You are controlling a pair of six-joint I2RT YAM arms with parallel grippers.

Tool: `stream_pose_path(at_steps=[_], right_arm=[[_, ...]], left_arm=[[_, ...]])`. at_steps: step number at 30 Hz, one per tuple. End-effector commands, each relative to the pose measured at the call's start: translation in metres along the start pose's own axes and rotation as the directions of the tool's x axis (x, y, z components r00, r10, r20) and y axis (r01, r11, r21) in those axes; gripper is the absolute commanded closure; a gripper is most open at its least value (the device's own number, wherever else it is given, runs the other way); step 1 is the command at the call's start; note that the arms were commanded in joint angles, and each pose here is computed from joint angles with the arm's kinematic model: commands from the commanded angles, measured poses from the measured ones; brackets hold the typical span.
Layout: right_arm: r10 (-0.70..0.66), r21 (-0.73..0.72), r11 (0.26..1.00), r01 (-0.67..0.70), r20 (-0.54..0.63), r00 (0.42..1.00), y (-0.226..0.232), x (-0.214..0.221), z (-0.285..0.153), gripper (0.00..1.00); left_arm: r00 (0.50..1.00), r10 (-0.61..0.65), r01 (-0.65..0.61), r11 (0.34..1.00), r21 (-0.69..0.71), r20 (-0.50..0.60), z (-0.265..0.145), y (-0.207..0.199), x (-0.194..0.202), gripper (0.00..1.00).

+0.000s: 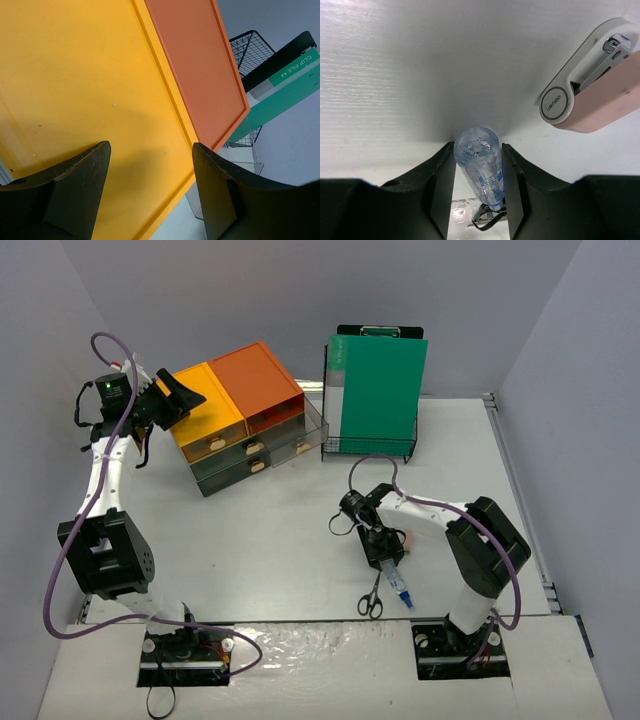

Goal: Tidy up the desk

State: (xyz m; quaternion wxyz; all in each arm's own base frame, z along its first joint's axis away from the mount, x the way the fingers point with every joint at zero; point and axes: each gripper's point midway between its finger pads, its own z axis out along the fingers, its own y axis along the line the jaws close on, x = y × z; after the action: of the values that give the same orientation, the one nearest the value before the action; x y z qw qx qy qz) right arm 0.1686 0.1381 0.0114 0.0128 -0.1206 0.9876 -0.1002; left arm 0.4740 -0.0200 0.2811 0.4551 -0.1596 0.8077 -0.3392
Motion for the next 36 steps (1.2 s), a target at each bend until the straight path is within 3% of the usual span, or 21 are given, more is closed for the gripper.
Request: stream_pose_path(at_steps=[1,11,16,24,30,36], right_arm=[[0.032,-0.047,0.998,-0.029,0.072,0.997,0.007,-0.022,-0.027,1.00],[0.099,-0.232,0.972,-0.029,0.294,0.951,0.042,-0.095,-0.126,1.00],[0.181,-0.431,0.902,0.021,0.422,0.888,0.065,-0.135,-0.212,1.00],[0.284,-0.580,0.812,0.067,0.492,0.823,0.068,-0.164,-0.284,1.00],[0.486,-0.745,0.653,0.133,0.548,0.681,0.066,-0.212,-0.353,1.00],[0.694,-0.899,0.407,0.161,0.419,0.585,0.058,-0.268,-0.397,1.00]], left_arm=[[0.999,-0.016,0.015,0.999,-0.032,-0.031,-0.005,0.005,0.011,0.36],[0.999,-0.018,0.017,0.999,-0.028,-0.031,-0.004,0.005,0.010,0.36],[0.999,-0.019,0.018,0.999,-0.028,-0.029,-0.004,0.006,0.010,0.36],[0.999,-0.019,0.018,1.000,-0.023,-0.028,-0.003,0.004,0.009,0.36],[0.999,-0.021,0.020,1.000,-0.024,-0.029,-0.003,0.006,0.012,0.37],[0.999,-0.020,0.019,1.000,-0.024,-0.029,-0.005,0.006,0.014,0.37]])
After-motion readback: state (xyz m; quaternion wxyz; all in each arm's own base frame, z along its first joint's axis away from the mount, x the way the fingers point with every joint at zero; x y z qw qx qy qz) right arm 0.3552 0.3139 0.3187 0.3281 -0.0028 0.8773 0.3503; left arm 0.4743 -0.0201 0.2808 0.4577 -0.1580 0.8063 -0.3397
